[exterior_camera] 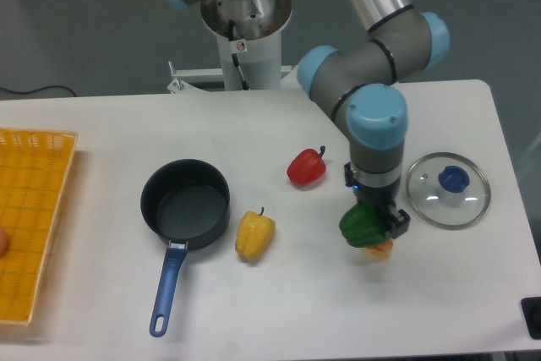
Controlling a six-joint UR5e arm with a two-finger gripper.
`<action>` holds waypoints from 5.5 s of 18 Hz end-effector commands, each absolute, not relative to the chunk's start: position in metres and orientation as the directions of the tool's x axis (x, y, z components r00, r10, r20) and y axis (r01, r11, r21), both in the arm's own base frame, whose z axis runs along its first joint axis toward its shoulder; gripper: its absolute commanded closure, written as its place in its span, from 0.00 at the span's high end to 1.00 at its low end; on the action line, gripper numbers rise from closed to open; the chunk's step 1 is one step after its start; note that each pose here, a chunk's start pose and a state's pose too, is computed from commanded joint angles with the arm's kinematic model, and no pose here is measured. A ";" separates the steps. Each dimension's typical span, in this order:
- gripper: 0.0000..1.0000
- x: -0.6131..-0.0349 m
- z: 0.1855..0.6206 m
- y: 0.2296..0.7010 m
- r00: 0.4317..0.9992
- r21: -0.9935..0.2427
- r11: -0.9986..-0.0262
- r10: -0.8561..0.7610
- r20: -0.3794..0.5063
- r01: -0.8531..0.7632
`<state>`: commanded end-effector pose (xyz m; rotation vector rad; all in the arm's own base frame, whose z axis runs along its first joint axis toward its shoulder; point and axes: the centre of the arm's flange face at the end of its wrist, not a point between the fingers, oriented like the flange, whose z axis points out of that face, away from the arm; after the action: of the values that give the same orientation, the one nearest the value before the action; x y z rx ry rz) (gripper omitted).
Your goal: Pick up the green chilies
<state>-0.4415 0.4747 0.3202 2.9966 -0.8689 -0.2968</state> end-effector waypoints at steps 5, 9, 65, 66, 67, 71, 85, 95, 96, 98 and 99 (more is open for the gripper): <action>0.74 -0.389 0.320 0.509 0.830 0.042 -0.848 -0.527 -0.184 -0.529; 0.74 -0.354 0.328 0.529 0.804 0.037 -0.823 -0.562 -0.195 -0.567; 1.00 -0.183 0.319 0.557 0.676 0.154 -0.703 -0.711 -0.195 -0.694; 1.00 -0.186 0.327 0.553 0.685 0.150 -0.714 -0.699 -0.206 -0.684; 1.00 -0.187 0.333 0.550 0.693 0.144 -0.725 -0.688 -0.216 -0.674; 1.00 -0.208 0.337 0.543 0.801 0.108 -0.836 -0.547 -0.242 -0.538; 1.00 -0.434 0.334 0.445 0.901 0.017 -0.922 -0.381 -0.206 -0.386; 1.00 -0.513 0.300 0.405 0.933 -0.007 -0.944 -0.326 -0.153 -0.331; 1.00 -0.516 0.297 0.403 0.933 -0.010 -0.943 -0.328 -0.150 -0.333; 1.00 -0.520 0.294 0.405 0.927 -0.012 -0.937 -0.343 -0.149 -0.349; 1.00 -0.522 0.289 0.406 0.928 -0.012 -0.937 -0.345 -0.143 -0.350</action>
<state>-0.5222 0.4062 0.2894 3.1203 -0.5633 -0.2215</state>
